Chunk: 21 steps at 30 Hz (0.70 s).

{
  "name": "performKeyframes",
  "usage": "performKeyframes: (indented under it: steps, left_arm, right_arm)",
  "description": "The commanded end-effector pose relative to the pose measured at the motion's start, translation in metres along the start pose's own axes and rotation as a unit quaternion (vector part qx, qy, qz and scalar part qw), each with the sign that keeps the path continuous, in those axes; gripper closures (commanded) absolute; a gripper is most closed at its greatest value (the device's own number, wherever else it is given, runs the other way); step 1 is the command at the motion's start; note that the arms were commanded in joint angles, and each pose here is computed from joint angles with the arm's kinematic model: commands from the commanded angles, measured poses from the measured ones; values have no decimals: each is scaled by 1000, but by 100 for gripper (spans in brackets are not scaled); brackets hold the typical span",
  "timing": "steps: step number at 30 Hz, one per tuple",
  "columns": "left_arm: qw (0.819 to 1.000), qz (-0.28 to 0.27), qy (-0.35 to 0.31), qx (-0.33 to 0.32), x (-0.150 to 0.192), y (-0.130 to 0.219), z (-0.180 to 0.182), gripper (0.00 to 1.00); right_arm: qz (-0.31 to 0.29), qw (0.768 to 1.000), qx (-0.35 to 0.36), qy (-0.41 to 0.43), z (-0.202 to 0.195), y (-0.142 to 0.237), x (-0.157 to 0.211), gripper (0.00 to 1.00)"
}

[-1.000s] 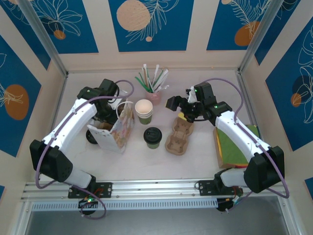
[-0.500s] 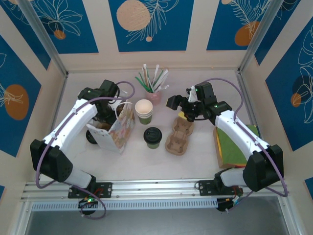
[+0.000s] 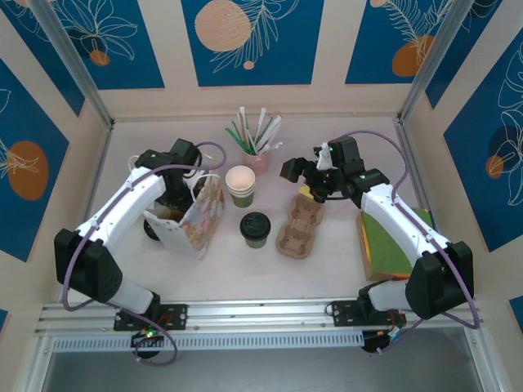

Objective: Pack the takeout coffee

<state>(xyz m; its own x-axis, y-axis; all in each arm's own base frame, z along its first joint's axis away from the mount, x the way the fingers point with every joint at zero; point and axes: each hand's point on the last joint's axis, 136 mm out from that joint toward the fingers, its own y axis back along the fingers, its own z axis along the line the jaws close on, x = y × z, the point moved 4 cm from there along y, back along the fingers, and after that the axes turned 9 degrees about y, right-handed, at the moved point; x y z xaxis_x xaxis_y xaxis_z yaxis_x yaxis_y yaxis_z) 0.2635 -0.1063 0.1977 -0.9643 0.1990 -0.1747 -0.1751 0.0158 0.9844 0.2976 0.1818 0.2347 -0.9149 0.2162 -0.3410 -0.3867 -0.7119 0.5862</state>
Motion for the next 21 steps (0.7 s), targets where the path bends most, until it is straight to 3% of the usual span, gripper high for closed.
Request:
performKeyframes:
  steps: [1,21]
  left_arm:
    - [1000,16,-4,-7,3,-12,-1,72]
    - [998,54,3,-7,15,-38,-2,72]
  right_arm:
    - [7,1000,-9,6,-2,1,5,1]
    - [1,1000,-6,3,-5,7,8,1]
